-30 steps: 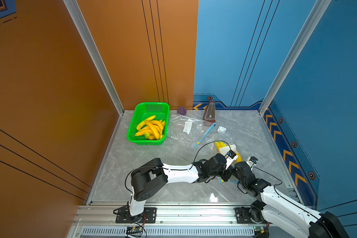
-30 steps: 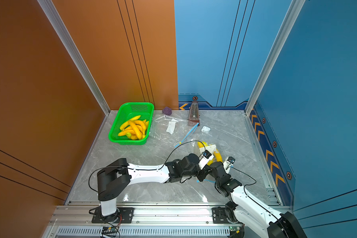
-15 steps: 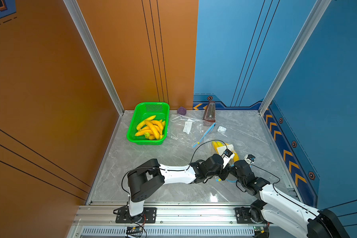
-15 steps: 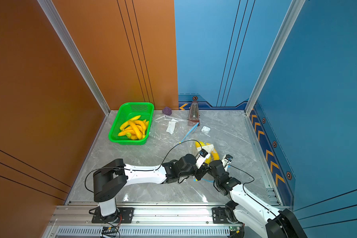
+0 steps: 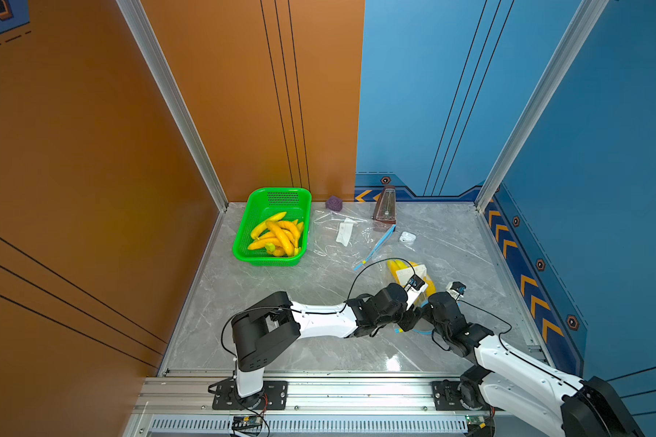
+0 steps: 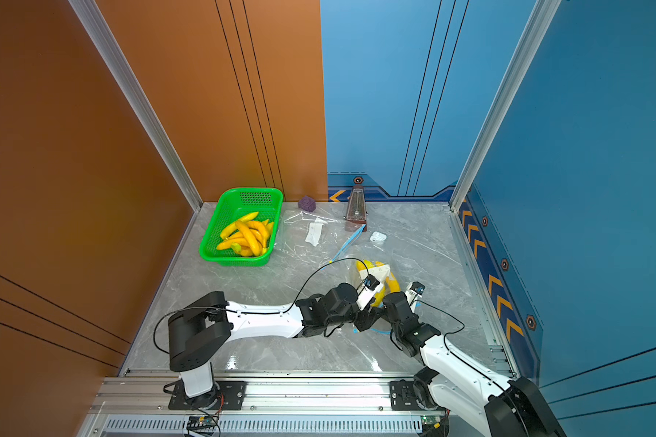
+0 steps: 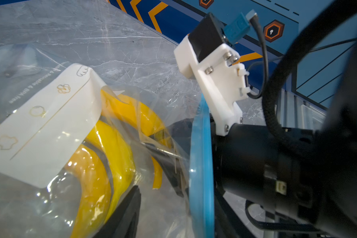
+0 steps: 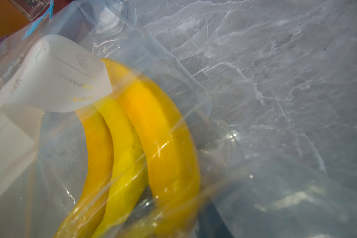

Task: Open the zip-top bag and take out the banana
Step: Pick up the banana from the zipper food storage bag.

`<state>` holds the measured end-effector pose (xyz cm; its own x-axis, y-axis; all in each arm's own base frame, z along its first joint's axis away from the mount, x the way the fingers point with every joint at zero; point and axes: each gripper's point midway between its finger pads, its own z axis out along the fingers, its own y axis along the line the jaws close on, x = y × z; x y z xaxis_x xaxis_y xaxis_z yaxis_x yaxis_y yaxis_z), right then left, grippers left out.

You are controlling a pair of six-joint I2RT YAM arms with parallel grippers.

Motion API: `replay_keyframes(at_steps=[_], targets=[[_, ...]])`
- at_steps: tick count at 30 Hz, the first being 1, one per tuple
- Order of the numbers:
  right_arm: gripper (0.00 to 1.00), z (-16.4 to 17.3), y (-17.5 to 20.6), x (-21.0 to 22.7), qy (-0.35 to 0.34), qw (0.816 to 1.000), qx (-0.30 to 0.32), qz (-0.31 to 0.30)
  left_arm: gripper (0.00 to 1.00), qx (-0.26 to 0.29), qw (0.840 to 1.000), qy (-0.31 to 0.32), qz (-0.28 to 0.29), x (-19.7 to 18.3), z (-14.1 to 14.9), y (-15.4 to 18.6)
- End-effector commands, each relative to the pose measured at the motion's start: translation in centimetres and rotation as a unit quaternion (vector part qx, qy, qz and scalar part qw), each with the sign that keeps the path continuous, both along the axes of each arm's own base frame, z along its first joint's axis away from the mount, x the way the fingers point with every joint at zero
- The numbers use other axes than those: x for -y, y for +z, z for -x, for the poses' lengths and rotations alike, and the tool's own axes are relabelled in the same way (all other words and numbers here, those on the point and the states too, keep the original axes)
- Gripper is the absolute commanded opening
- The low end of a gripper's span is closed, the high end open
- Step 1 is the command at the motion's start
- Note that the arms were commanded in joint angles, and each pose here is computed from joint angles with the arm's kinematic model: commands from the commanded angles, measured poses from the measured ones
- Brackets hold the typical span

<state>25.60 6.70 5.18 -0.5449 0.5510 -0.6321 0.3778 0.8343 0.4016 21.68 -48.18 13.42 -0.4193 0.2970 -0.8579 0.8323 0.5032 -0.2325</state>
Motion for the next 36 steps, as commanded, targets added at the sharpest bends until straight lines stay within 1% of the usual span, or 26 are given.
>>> replay_keyframes(at_steps=[1, 3, 4, 6, 8, 10, 18, 20, 24, 25, 27, 31, 36], targets=[[0.17, -0.8, 1.1, -0.7, 0.012, 1.0, 0.014, -0.002, 0.48, 0.021, 1.0, 0.003, 0.003, -0.9, 0.2, 1.2], [0.17, -0.8, 1.0, -0.6, 0.011, 1.0, 0.014, 0.0, 0.43, 0.028, 0.999, 0.002, 0.019, -1.1, 0.3, 2.2], [0.17, -0.7, 0.9, -0.6, 0.012, 1.0, 0.012, 0.001, 0.43, 0.031, 0.999, -0.004, 0.028, -0.9, 0.4, 2.9], [0.17, -0.7, 0.9, -0.6, 0.012, 1.0, 0.011, 0.001, 0.47, 0.033, 0.999, -0.02, 0.033, -0.8, 1.0, 3.4], [0.17, -0.7, 0.9, -0.6, 0.011, 1.0, 0.011, 0.001, 0.48, 0.036, 0.999, -0.019, 0.032, -0.8, 1.0, 3.5], [0.17, -0.8, 1.0, -0.7, 0.012, 1.0, 0.014, 0.0, 0.45, 0.028, 0.999, -0.017, 0.014, -1.4, 1.0, 1.7], [0.16, -0.6, 1.3, -1.0, 0.02, 1.0, 0.015, -0.008, 0.45, 0.017, 1.0, -0.01, -0.005, -1.2, 0.5, -0.5], [0.16, -0.4, 1.4, -1.2, 0.023, 1.0, 0.014, -0.01, 0.4, 0.019, 1.0, 0.003, -0.011, -1.3, 0.0, -0.9], [0.16, 0.5, 1.3, -1.7, 0.031, 0.999, 0.004, -0.011, 0.26, 0.029, 0.998, 0.042, -0.023, -2.0, -1.5, -1.6], [0.16, 0.8, 1.2, -1.7, 0.032, 0.999, 0.001, -0.01, 0.22, 0.037, 0.998, 0.049, -0.01, -1.5, -2.2, -0.2], [0.16, 1.3, 1.2, -1.9, 0.035, 0.999, -0.003, -0.009, 0.16, 0.044, 0.997, 0.061, -0.01, -1.6, -2.8, 0.0], [0.16, 2.1, 0.9, -2.1, 0.041, 0.999, -0.013, -0.007, 0.11, 0.049, 0.996, 0.075, -0.006, -1.7, -3.8, 0.6], [0.15, 2.8, 1.1, -2.6, 0.054, 0.998, -0.014, -0.012, 0.09, 0.053, 0.995, 0.079, -0.01, -1.5, -4.7, 0.3]])
